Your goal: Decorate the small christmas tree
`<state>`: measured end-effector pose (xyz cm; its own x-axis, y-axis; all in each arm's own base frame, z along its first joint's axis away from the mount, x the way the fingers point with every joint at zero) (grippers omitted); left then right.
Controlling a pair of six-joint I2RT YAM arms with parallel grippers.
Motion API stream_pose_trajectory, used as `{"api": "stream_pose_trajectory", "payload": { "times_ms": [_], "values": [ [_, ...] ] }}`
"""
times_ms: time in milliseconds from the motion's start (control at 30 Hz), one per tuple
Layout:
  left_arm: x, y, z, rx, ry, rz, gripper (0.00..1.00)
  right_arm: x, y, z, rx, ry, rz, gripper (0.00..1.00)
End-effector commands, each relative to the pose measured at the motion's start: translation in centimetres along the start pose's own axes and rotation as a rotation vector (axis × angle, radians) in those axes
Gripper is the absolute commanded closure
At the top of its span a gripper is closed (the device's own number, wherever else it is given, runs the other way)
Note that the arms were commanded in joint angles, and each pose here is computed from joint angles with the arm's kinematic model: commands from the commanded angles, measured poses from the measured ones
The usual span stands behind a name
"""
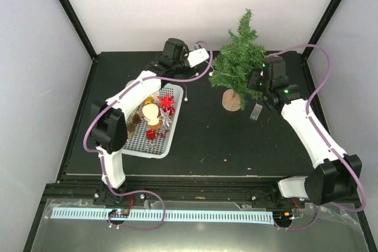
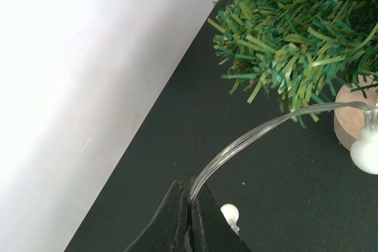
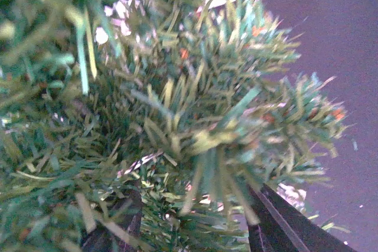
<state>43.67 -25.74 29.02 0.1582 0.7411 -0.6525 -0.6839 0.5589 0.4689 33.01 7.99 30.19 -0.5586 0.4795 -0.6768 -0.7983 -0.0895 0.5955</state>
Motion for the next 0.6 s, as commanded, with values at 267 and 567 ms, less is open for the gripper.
{"api": "stream_pose_trajectory", "payload": {
  "times_ms": [267,567],
  "values": [
    [-2.9,2.4,1.6,-0.059,0.008,-0.070,0.99,-4.1,-0.5,-0.4,0.120,0.022,-0.123,0.51],
    [-2.9,2.6,1.7,-0.065,0.009,-0.068,0.98,-6.7,-1.6,-1.3,0.116,-0.028,-0.157,0.51]
  ]
}}
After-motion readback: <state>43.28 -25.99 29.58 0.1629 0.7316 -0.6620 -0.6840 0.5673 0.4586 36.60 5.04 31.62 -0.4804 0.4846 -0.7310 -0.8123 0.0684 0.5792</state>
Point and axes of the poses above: each gripper's point midway between its finger pads, its own y axis back along the fingers, its own z axis along the line the jaws close on, x = y × z, the point moved 8 cm from there along y, back along the fingers, and after that the axes turned 12 degrees about -y, right-handed, at the moved point
